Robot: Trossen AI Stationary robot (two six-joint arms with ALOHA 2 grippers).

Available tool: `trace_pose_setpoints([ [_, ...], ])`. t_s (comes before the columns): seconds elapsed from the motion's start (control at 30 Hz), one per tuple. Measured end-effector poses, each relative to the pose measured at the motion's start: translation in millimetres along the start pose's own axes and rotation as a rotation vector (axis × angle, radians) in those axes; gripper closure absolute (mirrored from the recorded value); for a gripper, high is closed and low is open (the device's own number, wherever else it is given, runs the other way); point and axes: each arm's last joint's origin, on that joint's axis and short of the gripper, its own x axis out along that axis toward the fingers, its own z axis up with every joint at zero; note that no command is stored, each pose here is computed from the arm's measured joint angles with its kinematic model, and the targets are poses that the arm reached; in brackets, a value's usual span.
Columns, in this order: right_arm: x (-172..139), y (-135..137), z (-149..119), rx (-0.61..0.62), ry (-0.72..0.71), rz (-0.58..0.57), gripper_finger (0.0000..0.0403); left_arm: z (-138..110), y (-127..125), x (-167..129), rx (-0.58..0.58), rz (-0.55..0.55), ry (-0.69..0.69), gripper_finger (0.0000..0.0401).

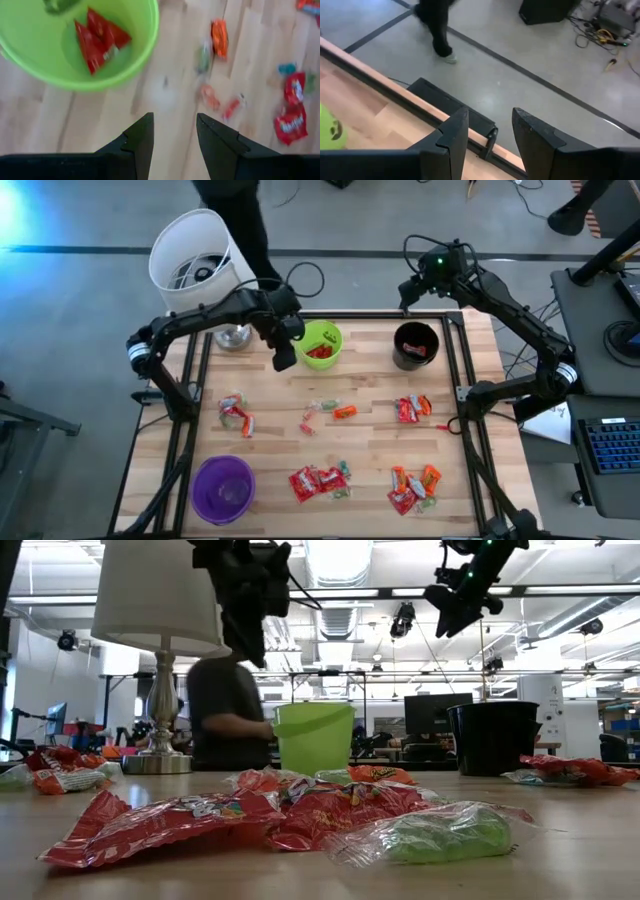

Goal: Sort candy
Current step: Put the blue gummy candy into the violet bucket

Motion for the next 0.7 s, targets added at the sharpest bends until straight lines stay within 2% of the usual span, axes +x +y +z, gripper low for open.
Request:
trace_pose_setpoints([
  [0.23, -0.1, 0.6, -4.5, 0.000, 0.045, 0.018, 0.0257, -15.4, -10.7, -4.6, -0.019, -0.022, 0.132, 0.0270],
  [0.43, -4.2, 9.2, -13.9, 0.042, 0.138, 0.047, 0.0257, -30.2, -33.5, -16.6, 0.015, -0.037, 0.125, 0.0270],
  [0.7, -22.2, 47.8, -16.9, 0.033, 0.152, 0.322, 0.0257, -73.3, -62.4, -26.6, 0.038, -0.061, 0.077, 0.0270],
])
